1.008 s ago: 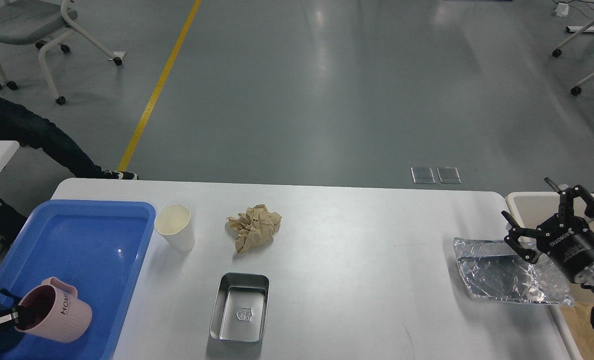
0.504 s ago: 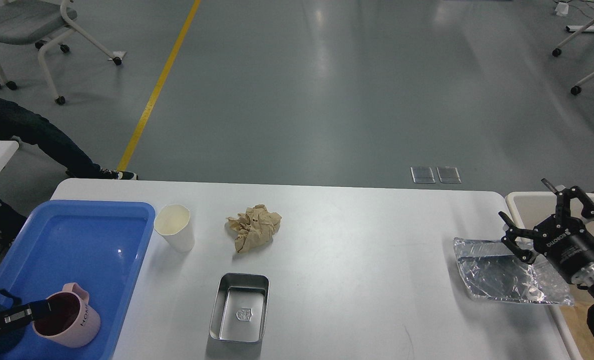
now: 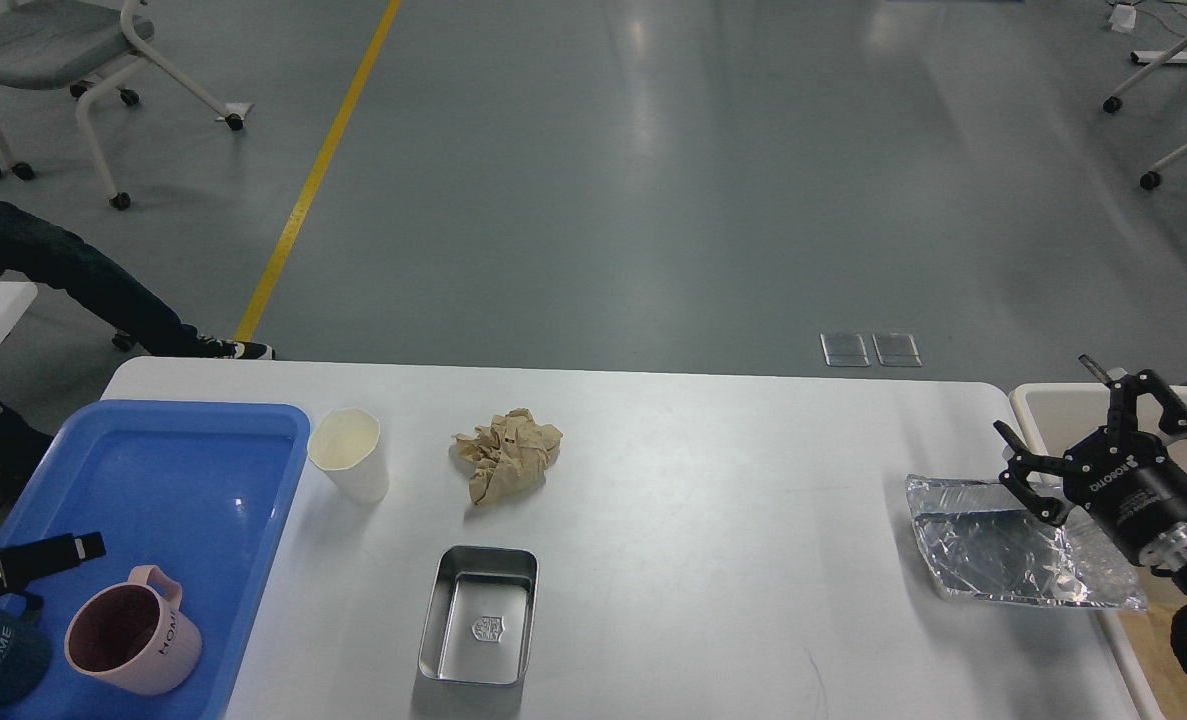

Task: Tidy desktop
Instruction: 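Lift the pink mug with the left gripper and place it in the blue tray, then release the mug and reach the left gripper toward the metal tin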

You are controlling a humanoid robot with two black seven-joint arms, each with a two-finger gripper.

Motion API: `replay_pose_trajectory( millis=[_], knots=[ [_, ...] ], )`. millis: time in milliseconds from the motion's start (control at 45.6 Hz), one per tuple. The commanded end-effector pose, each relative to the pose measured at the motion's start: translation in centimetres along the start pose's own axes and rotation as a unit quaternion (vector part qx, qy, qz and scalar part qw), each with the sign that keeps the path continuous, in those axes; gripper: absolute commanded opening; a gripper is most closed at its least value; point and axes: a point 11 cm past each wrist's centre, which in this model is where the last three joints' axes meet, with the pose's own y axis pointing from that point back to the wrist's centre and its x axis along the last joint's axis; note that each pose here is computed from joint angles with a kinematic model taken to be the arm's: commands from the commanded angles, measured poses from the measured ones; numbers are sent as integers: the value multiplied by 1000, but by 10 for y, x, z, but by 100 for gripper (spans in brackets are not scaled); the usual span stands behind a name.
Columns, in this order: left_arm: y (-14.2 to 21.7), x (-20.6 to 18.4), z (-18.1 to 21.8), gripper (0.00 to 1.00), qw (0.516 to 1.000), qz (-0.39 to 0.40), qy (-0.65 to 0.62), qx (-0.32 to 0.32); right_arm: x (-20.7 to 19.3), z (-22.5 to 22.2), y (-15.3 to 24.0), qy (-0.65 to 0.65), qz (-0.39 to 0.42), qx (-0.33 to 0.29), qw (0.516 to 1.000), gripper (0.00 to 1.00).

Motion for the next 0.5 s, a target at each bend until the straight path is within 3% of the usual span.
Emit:
replay_pose_trajectory(
  millis=[0, 197, 329, 482],
  knots=[
    [13, 31, 15, 87, 999, 44, -20, -11, -1, -1, -1, 1, -1, 1, 1000, 100],
    [18, 70, 42, 87, 985, 167, -16, -49, -1, -2, 0, 3, -2, 0, 1000, 100],
    [20, 60, 67, 87, 983, 163, -23, -80, -1, -1, 0, 3, -2, -1, 1000, 100],
    [24, 60, 68, 87, 984, 160, -29, -74, -1, 0, 1, 2, -1, -1, 1000, 100]
  ],
)
